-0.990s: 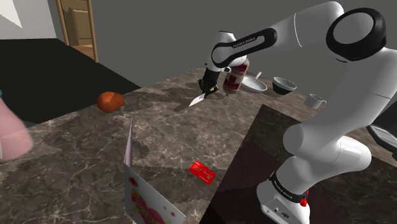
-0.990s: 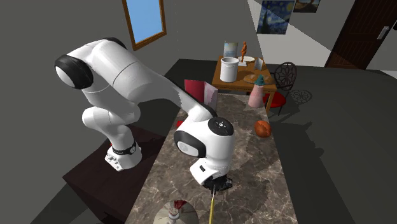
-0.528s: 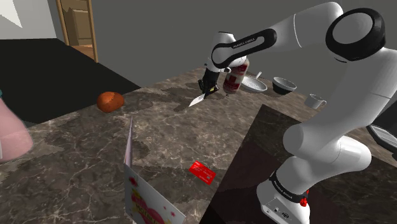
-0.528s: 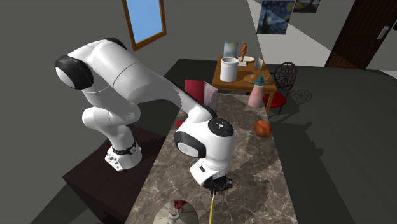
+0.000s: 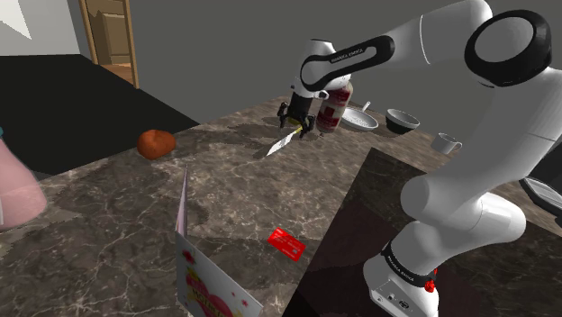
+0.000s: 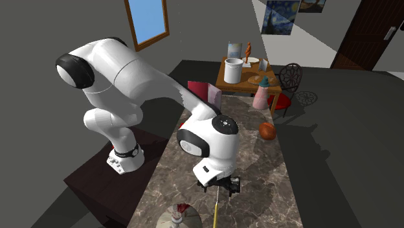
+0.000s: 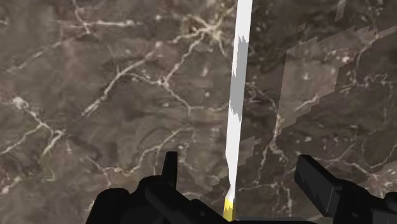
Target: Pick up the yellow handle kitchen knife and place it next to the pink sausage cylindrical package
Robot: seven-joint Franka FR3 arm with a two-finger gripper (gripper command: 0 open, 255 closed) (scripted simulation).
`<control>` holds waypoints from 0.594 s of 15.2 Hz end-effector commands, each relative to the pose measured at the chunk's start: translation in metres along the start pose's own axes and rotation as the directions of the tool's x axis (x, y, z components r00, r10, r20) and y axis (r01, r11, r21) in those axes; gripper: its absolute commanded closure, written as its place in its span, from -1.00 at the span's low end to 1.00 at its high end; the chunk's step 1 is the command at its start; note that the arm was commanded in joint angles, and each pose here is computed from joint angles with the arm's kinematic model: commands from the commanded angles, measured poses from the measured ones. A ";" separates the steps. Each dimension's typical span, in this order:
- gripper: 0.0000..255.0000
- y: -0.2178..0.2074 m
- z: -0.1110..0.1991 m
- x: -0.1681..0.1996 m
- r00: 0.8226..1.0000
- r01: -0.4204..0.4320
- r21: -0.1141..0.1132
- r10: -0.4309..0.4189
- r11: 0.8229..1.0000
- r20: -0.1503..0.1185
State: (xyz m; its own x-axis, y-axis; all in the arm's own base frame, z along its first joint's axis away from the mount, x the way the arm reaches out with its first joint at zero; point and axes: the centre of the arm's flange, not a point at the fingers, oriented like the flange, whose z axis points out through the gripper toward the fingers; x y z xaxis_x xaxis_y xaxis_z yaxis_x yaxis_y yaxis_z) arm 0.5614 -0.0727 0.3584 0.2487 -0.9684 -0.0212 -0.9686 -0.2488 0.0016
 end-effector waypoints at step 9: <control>-1.00 0.000 -0.033 -0.001 1.000 0.000 0.000 0.000 1.000 0.001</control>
State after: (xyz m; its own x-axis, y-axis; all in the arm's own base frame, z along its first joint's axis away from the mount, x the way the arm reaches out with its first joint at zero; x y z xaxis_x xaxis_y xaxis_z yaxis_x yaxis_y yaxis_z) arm 0.5616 -0.0725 0.3919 0.2486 -0.9683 -0.0222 -0.9686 -0.2487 0.0018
